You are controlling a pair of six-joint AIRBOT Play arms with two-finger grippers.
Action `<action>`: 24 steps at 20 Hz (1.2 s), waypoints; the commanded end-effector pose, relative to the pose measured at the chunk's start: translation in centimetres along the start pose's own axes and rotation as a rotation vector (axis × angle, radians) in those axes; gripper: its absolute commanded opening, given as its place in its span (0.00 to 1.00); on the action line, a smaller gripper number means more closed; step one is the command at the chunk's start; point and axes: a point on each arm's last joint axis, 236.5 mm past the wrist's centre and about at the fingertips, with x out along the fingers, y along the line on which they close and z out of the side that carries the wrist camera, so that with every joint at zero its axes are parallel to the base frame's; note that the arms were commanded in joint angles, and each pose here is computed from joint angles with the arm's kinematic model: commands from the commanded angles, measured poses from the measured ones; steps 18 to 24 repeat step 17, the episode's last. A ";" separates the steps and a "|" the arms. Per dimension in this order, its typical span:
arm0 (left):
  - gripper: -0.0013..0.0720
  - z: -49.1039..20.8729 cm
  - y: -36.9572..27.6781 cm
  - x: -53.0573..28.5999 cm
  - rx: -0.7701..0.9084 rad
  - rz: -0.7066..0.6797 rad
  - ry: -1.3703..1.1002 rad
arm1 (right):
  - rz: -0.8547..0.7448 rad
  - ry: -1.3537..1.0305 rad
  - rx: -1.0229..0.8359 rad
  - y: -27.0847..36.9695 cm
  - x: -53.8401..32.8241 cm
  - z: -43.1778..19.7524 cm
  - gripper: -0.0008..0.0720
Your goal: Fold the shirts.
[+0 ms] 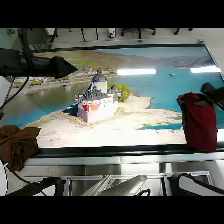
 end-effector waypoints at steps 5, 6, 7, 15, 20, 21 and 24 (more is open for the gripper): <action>0.05 -19.0 -1.9 6.2 -0.118 -0.007 0.282 | 0.154 0.025 -0.469 11.5 7.7 -14.2 0.04; 0.05 -21.1 -1.9 6.4 -0.139 -0.004 0.301 | 0.156 0.044 -0.493 11.7 8.3 -15.4 0.04; 0.05 -22.5 -2.0 6.3 -0.157 -0.002 0.304 | 0.156 0.062 -0.511 11.9 8.7 -16.2 0.04; 0.05 -24.7 -2.6 4.1 -0.128 -0.013 0.234 | 0.156 0.095 -0.536 12.2 8.9 -17.4 0.04; 0.05 -24.2 -2.6 3.7 -0.120 -0.015 0.189 | 0.156 0.095 -0.536 12.2 8.9 -17.4 0.04; 0.05 -24.2 -2.6 3.7 -0.120 -0.015 0.189 | 0.156 0.095 -0.536 12.2 8.9 -17.4 0.04; 0.05 -24.2 -2.6 3.7 -0.120 -0.015 0.189 | 0.156 0.095 -0.536 12.2 8.9 -17.4 0.04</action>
